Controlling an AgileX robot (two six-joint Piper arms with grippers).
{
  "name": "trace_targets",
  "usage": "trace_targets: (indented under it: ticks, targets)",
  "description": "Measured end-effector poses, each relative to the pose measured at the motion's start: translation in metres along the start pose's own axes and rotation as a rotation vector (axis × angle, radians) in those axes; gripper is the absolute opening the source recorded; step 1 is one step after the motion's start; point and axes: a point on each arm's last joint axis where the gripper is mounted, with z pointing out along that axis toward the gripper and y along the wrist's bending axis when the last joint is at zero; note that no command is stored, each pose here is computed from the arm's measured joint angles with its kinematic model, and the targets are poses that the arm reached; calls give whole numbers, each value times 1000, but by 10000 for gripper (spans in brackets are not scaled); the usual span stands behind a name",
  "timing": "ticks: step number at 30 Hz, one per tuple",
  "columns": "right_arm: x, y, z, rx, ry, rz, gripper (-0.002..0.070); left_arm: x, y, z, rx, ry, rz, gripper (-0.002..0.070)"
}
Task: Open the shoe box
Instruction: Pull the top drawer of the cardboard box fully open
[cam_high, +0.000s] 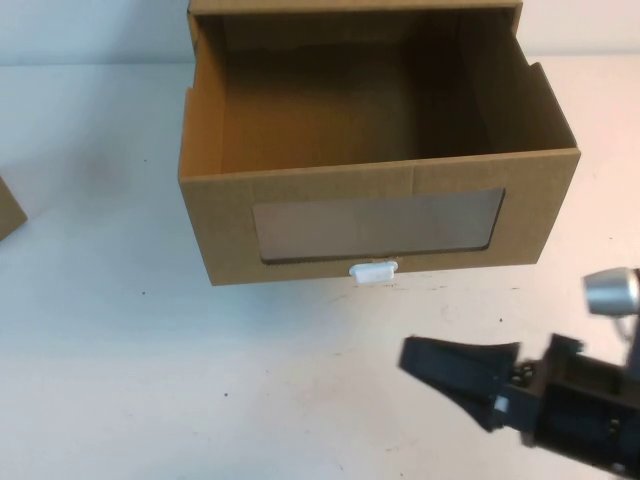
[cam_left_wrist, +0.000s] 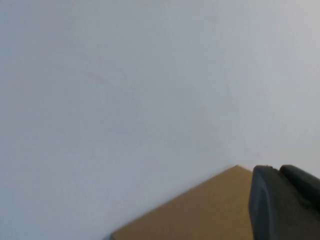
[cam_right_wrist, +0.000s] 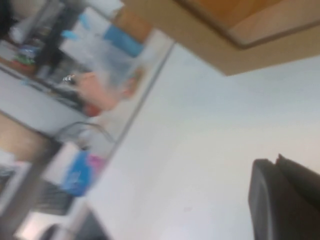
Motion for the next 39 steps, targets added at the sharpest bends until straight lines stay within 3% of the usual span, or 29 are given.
trace_targets:
  ticks: [8, 14, 18, 23, 33, 39]
  targets:
    - [-23, 24, -56, 333, -133, -323, -18, -17, -11, -65, -83, 196, 36, -7]
    - [-51, 46, -112, 591, -381, -383, -18, 9, -35, -112, -131, 241, 4, -7]
    - [-62, 64, -135, 650, -465, -470, -18, 36, -58, -155, -194, 218, -32, -7]
    - [-74, 84, -145, 643, -521, -529, -18, 85, -89, -196, -191, 296, -90, -7]
    - [-78, 84, -157, 821, -439, -629, -18, 146, -136, -262, -200, 351, -209, -7]
    - [-77, 85, -160, 860, -358, -655, -18, 168, -158, -297, -223, 312, -219, -7]
